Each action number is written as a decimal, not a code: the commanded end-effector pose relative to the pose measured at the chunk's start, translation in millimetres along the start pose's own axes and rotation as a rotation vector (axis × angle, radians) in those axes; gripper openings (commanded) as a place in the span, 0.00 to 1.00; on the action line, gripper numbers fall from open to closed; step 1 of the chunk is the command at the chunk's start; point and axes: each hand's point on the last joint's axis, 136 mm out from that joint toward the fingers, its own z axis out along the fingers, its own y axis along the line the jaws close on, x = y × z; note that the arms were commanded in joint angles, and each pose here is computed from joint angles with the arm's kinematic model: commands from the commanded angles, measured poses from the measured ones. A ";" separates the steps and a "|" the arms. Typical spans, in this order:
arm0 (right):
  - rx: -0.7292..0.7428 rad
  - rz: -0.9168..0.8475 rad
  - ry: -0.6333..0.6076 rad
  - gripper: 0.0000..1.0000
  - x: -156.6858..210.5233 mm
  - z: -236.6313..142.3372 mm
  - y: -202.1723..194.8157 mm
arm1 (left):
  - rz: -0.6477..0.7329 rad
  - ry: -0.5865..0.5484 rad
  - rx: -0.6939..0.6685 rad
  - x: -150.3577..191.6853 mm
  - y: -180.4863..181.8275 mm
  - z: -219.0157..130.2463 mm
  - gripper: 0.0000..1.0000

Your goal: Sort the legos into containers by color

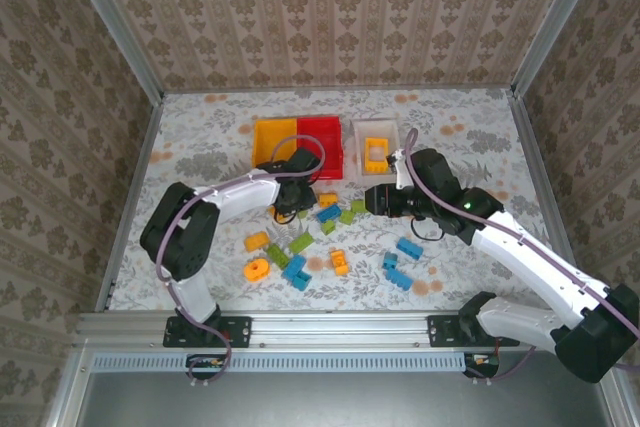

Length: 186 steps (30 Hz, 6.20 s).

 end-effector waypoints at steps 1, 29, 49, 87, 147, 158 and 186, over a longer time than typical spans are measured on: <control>-0.043 0.011 -0.009 0.46 -1.7 5.5 10.2 | 0.069 -0.111 -0.011 -31.3 4.0 -43.8 0.17; 0.078 0.054 -0.003 0.46 -3.2 31.0 0.6 | 0.238 -0.052 0.083 -153.8 -4.6 -6.0 0.30; 0.657 0.494 0.052 0.54 96.4 -38.1 -119.0 | 0.380 -0.224 0.265 -75.7 -65.4 -115.1 0.47; 0.523 1.640 -0.126 0.51 143.5 32.7 -163.8 | 0.618 -0.369 0.549 108.3 -124.8 -170.4 0.48; 0.324 0.247 0.088 0.47 -123.3 213.3 2.0 | 0.133 -0.283 0.194 -11.4 52.5 -155.1 0.50; 0.110 0.028 -0.138 0.50 -136.0 97.1 70.9 | -0.091 -0.084 0.087 54.1 85.7 -118.5 0.46; -0.095 -0.049 0.045 0.60 34.4 43.3 65.7 | -0.468 0.039 -0.033 123.7 82.7 -46.8 0.54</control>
